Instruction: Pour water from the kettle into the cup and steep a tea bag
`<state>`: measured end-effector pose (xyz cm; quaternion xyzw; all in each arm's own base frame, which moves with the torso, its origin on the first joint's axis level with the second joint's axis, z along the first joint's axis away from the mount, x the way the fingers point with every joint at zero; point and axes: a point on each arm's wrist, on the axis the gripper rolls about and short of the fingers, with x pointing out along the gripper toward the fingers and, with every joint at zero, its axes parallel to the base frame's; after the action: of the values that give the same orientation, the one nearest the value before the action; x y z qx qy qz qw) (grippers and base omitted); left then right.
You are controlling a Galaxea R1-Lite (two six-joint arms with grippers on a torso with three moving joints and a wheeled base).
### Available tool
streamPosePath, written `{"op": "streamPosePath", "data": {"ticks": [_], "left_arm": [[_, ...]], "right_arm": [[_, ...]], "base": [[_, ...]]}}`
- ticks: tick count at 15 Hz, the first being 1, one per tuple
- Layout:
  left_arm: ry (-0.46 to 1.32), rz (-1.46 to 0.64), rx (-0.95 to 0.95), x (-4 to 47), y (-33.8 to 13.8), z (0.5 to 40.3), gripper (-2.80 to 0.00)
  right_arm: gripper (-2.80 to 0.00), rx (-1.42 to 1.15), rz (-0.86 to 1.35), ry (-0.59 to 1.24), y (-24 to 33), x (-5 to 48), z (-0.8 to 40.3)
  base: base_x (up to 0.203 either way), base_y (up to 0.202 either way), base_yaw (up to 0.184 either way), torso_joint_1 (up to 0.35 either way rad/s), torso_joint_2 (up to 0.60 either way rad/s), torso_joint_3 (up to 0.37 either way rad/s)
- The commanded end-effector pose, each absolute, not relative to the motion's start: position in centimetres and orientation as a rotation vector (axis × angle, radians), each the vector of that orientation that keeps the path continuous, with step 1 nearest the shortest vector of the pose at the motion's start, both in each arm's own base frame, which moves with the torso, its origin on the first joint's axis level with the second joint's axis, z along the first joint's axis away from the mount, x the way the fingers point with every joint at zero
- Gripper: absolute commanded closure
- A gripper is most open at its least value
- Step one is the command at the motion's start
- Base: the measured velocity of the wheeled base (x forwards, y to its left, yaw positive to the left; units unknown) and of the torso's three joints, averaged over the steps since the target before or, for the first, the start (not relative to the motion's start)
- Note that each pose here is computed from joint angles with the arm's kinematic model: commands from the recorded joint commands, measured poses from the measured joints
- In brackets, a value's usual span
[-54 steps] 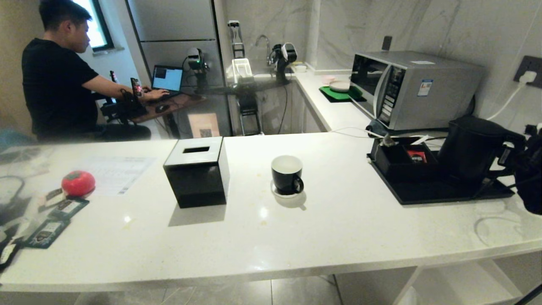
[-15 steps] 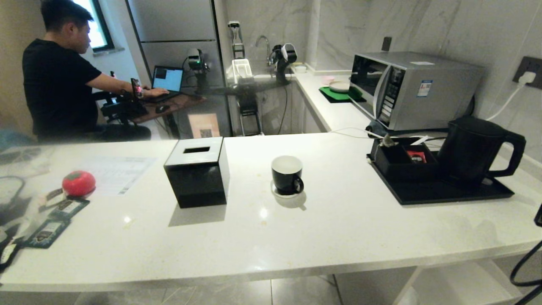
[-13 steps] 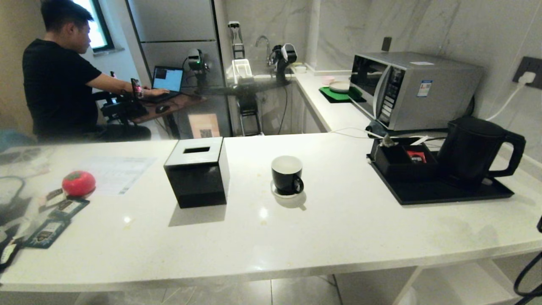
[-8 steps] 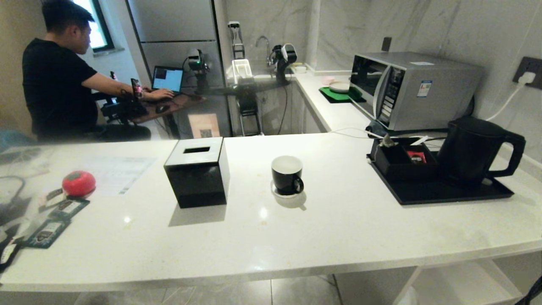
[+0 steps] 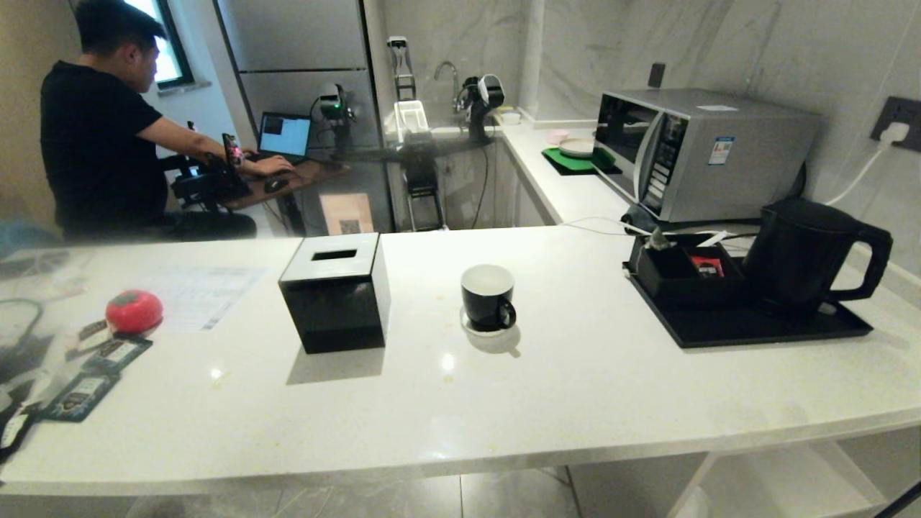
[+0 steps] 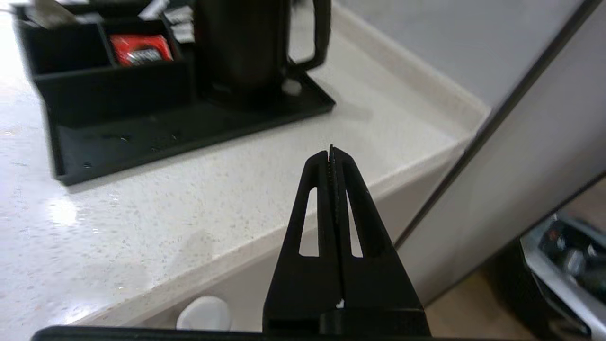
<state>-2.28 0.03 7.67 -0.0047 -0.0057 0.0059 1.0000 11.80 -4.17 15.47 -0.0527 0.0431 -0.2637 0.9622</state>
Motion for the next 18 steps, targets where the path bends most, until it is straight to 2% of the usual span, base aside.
{"op": "streamPosePath", "data": {"ticks": [1,10,18], "left_arm": [[-0.012,0.012,-0.009,-2.3,0.0,7.7,0.0],[-0.012,0.012,-0.01,-2.3,0.0,7.7,0.0],[-0.012,0.012,-0.009,-2.3,0.0,7.7,0.0]], "right_arm": [[0.0,-0.114,-0.498,0.026,-3.4,10.9,16.0],[0.0,-0.108,-0.287,0.019,-1.1,11.3,15.9],[0.0,-0.099,-0.233,-0.052,-0.5,4.2,14.1]], "base": [[0.0,0.0,0.0,0.0,0.0,0.0],[0.0,0.0,0.0,0.0,0.0,0.0],[0.0,0.0,0.0,0.0,0.0,0.0]]}}
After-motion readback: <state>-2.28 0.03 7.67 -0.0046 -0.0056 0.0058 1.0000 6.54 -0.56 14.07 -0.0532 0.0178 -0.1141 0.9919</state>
